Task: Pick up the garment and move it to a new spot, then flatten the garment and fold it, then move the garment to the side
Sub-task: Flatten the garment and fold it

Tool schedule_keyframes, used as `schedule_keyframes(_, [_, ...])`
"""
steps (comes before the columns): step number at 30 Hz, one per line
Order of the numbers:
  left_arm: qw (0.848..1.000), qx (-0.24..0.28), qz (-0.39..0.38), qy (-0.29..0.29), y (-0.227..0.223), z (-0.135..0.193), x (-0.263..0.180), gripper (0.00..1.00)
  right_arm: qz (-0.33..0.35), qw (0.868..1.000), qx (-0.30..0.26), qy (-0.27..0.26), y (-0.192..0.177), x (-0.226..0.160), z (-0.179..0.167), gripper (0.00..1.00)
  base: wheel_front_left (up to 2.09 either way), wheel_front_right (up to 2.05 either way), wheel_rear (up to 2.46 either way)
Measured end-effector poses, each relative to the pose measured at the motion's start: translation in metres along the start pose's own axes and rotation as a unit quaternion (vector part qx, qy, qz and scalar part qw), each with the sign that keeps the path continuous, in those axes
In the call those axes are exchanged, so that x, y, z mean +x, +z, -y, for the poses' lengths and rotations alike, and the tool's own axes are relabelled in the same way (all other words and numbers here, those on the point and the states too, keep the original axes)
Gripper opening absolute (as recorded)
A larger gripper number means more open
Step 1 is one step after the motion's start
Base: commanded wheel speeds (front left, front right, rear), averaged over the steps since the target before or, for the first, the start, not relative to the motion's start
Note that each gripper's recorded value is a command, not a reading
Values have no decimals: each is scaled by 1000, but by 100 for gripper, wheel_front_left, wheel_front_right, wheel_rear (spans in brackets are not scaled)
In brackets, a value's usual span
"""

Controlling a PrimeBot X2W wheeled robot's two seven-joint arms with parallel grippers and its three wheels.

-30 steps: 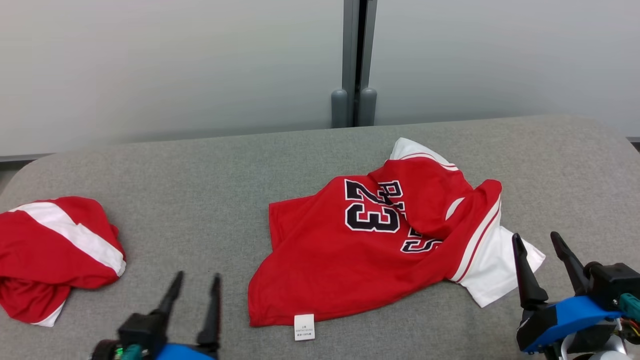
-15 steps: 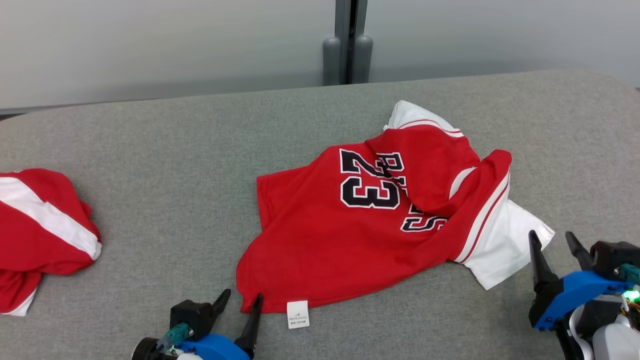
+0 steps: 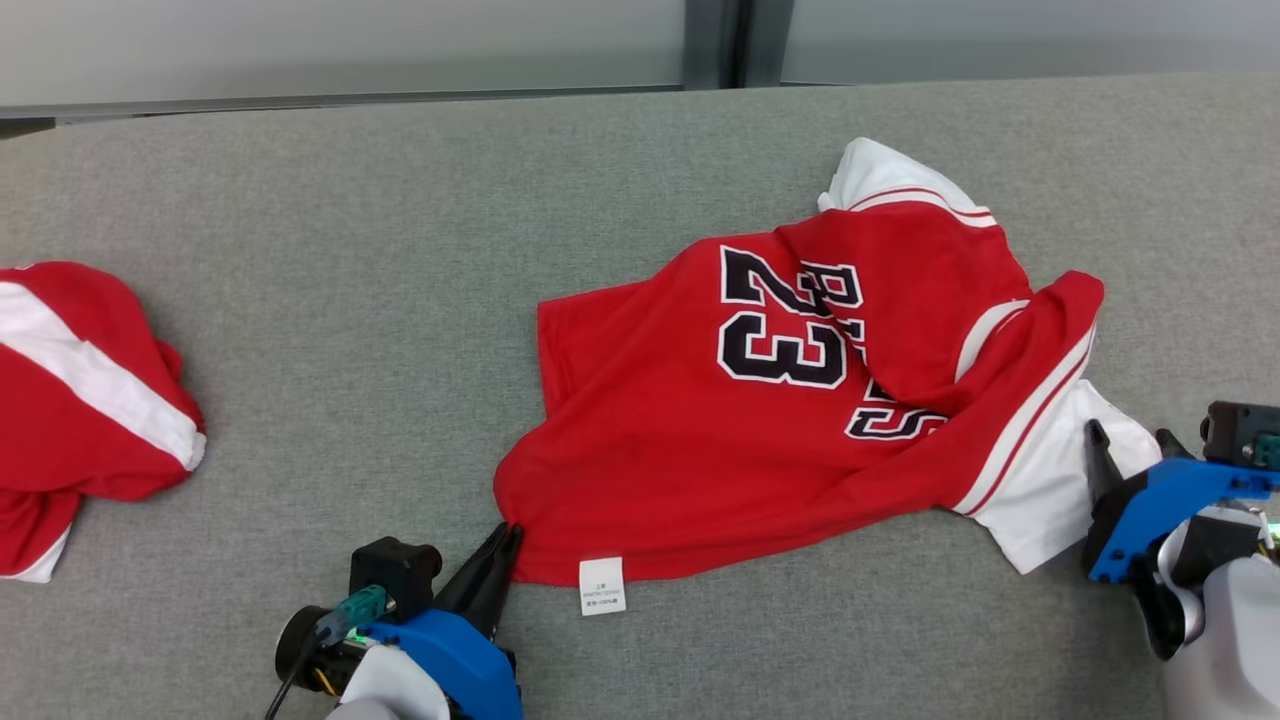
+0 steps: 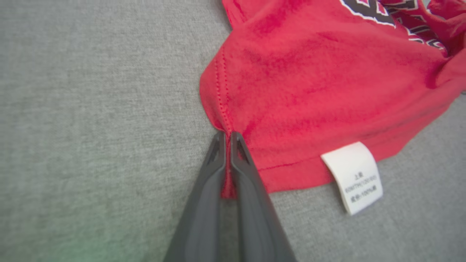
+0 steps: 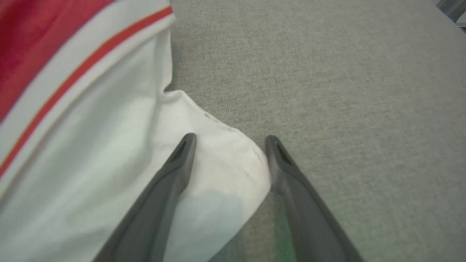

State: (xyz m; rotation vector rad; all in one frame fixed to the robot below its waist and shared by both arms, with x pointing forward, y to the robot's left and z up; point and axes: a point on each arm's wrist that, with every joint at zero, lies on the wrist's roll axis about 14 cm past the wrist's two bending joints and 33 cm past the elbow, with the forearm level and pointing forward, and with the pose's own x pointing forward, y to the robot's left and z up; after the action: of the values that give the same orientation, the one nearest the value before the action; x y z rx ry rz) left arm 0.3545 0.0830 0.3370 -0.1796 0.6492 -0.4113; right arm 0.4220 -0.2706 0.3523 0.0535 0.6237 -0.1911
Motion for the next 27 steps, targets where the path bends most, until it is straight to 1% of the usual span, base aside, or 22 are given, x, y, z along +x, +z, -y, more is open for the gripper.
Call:
schedule_keyframes(1, [1000,-1,2,0,1,0,-1,0,-6,1000,-1,1,0,3,-2,96,0,0,0])
schedule_keyframes(2, [1000,-3,5,2,2,-1,-2,0,-11,1000,-3,3,-1,4,-4,45,0,0,0])
schedule_keyframes(3, [1000,-3,9,2,3,-1,-3,0,-11,1000,-4,4,0,4,-6,0,0,0,0])
schedule_keyframes(6, [1000,-5,28,2,11,1,-8,0,-4,1000,3,11,2,-1,-12,0,0,0,0])
schedule_keyframes(10, [997,-16,72,12,25,1,-19,0,26,999,17,15,6,-20,-12,0,0,0,0])
schedule_keyframes(12, [993,-29,114,17,46,0,-23,0,57,998,24,17,19,-31,-10,0,0,0,0])
schedule_keyframes(14, [986,-46,158,12,70,4,-29,0,105,994,30,22,48,-44,-10,0,0,0,0])
schedule_keyframes(16, [979,-58,196,6,92,8,-39,0,146,988,39,32,74,-61,-11,0,0,0,0])
schedule_keyframes(19, [967,-63,246,-10,126,14,-56,0,203,977,38,40,110,-93,-9,0,0,0,0])
schedule_keyframes(23, [955,-55,290,-34,164,26,-82,0,279,959,33,42,157,-144,-2,0,0,0,0])
schedule_keyframes(27, [944,-49,322,-50,200,32,-108,0,346,938,10,36,196,-191,4,0,0,0,0])
